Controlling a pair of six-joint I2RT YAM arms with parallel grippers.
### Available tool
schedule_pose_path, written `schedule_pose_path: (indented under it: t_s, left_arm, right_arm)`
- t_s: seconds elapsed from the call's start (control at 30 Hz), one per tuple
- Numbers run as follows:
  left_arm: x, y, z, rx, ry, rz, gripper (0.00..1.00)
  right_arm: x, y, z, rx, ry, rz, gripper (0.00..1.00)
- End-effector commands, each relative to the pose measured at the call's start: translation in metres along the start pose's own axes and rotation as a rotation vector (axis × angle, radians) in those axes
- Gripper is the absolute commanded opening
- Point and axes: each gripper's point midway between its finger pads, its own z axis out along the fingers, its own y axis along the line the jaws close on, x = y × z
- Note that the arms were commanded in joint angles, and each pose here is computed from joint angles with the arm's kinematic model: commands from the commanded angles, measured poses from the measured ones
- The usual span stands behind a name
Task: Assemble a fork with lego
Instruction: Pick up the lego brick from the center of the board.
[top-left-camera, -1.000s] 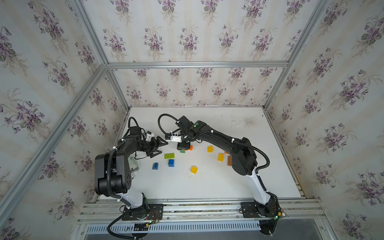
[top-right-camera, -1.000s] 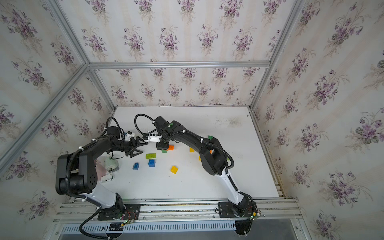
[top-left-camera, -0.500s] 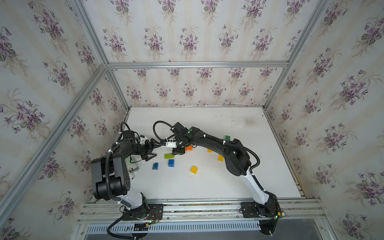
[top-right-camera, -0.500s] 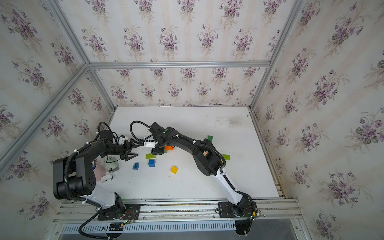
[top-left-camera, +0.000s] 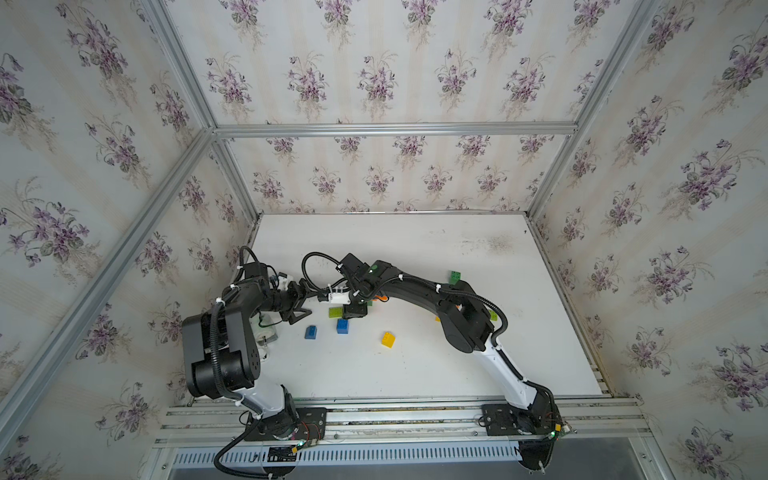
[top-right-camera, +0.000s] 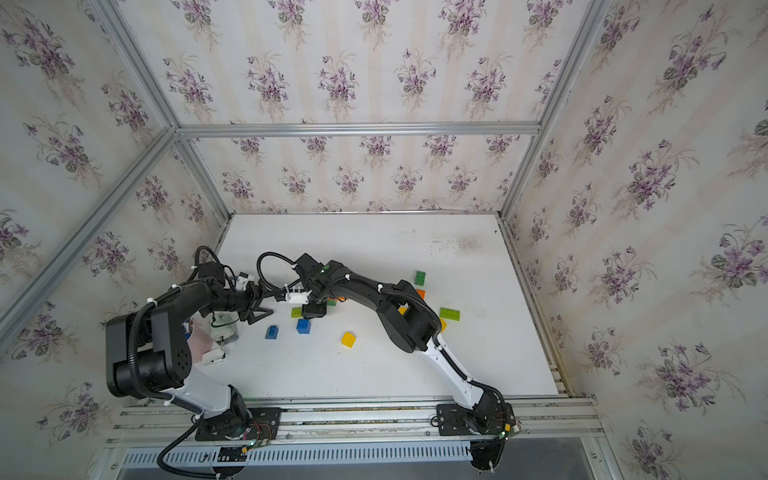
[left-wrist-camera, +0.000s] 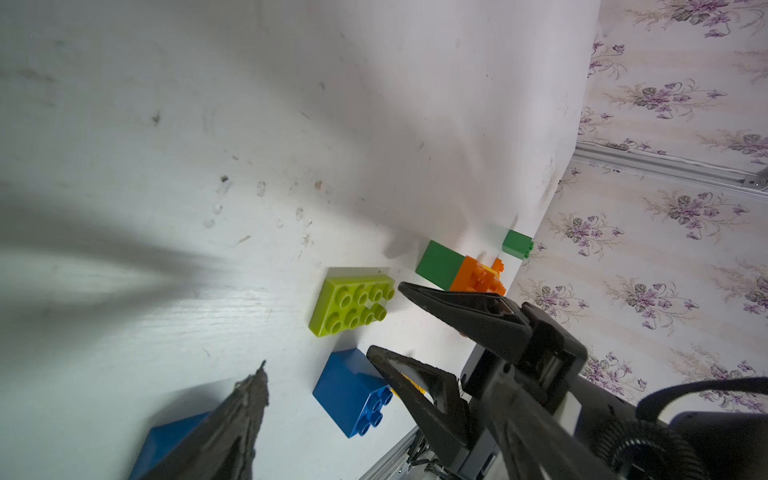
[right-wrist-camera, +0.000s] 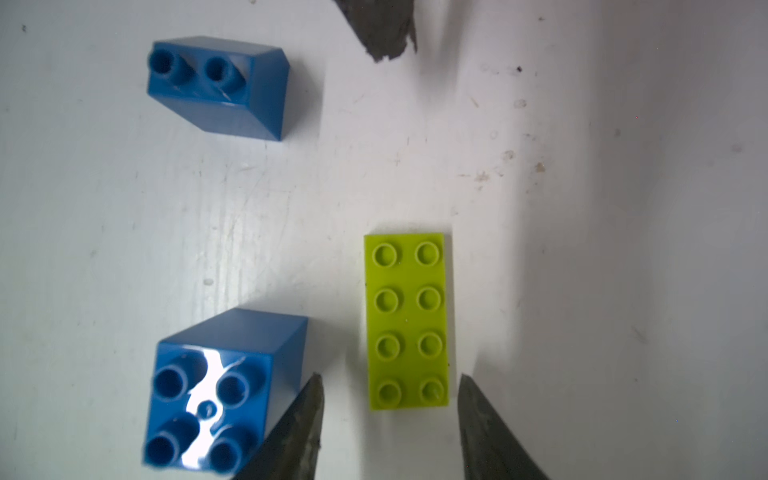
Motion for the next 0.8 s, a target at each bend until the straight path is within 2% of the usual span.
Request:
schedule_pose_path:
  t_s: [0.0,0.5,0.77]
  left_arm:
    - [-0.002,-0.001,0.0,0.004,-0.007,0.017,0.86]
    - [-0.003,-0.001,0.0,0.009,-0.011,0.021,0.86]
    - [-0.003,-0.001,0.0,0.011,-0.012,0.024,0.86]
  right_arm:
    - [0.007,0.003,0.007,-0.012,0.031,0.011,0.5]
    - [0.008,-0.003,0.016,0.019,0.056,0.049,0.46]
    - [0.013,-0.002,0.019,0.01,0.079,0.051,0.35]
